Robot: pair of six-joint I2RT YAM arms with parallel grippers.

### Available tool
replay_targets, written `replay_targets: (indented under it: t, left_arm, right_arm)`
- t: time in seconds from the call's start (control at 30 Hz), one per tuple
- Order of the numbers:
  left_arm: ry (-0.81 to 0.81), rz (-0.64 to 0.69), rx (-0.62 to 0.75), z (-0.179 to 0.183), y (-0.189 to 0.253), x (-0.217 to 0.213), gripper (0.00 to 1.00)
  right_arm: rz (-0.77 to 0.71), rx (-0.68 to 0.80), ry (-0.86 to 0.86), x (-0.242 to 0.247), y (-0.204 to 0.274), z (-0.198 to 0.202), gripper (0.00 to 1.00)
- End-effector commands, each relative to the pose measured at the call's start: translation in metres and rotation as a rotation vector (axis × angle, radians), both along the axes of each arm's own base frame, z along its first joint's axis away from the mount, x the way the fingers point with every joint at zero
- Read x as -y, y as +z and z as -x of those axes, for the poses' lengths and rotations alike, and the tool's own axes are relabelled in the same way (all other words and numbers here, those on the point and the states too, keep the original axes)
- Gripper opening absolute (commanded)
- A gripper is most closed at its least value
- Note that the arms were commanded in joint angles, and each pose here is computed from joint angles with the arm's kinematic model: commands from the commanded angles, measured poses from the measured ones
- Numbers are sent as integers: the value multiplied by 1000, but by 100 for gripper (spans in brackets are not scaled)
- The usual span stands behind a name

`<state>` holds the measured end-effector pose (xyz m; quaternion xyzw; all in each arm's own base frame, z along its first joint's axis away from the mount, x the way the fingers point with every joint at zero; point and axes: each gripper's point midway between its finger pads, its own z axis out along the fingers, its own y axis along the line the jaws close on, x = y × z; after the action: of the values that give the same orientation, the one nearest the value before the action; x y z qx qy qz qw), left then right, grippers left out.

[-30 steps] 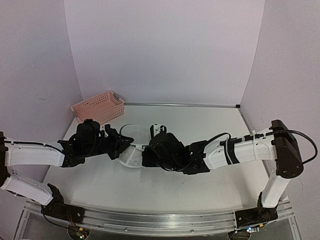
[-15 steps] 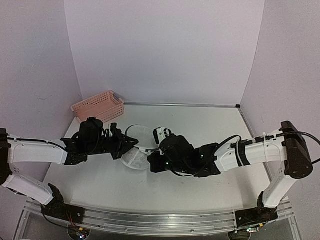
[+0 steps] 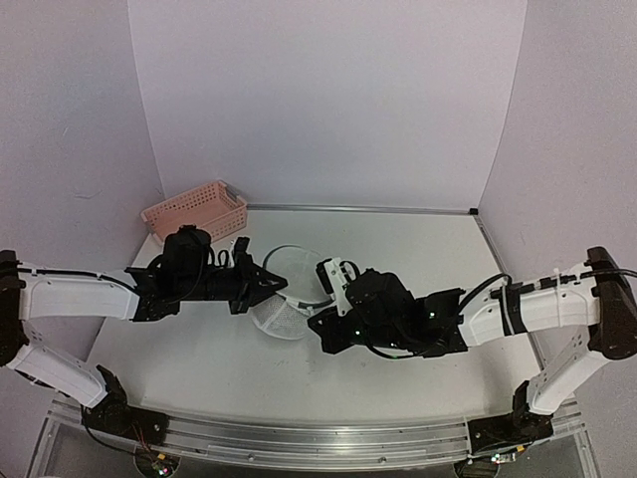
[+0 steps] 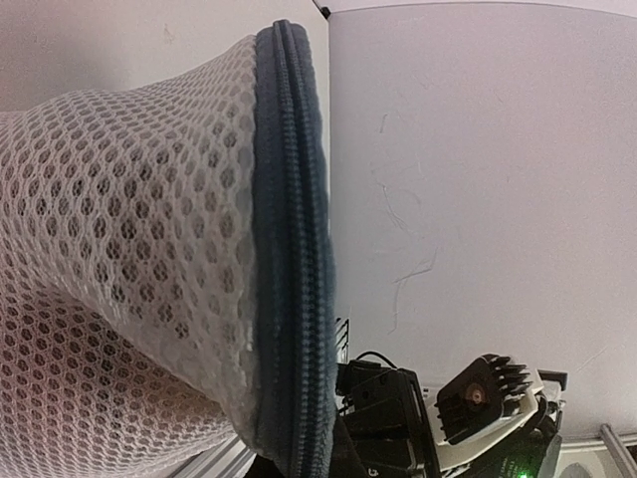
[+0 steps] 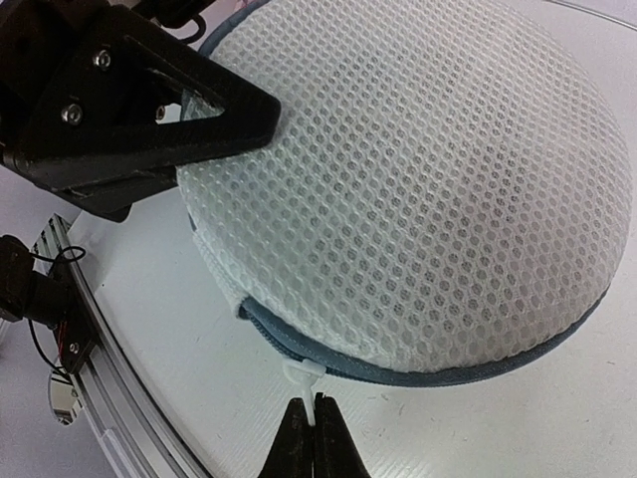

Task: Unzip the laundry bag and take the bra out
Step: Unzip the zipper of the laundry bag.

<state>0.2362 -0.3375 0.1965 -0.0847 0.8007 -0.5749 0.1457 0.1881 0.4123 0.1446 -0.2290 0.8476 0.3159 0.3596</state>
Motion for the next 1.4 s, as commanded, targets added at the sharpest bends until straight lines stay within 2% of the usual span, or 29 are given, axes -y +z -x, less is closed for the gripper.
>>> replay_targets:
  t: [0.0, 0.63, 1.0, 1.37]
  left_arm:
    - [-73, 73, 146, -1, 44, 13, 0]
    - [-342, 56, 301, 33, 65, 24, 0]
    - [-432, -12, 417, 49, 89, 15, 0]
    - [-490, -52, 400, 57, 76, 13, 0]
  right_arm:
    - [-32, 38, 9, 12, 19, 0, 0]
    - [139, 112, 137, 62, 17, 13, 0]
    - [186, 144, 93, 87, 20, -8, 0]
    - [187, 126, 129, 80, 19, -17, 0]
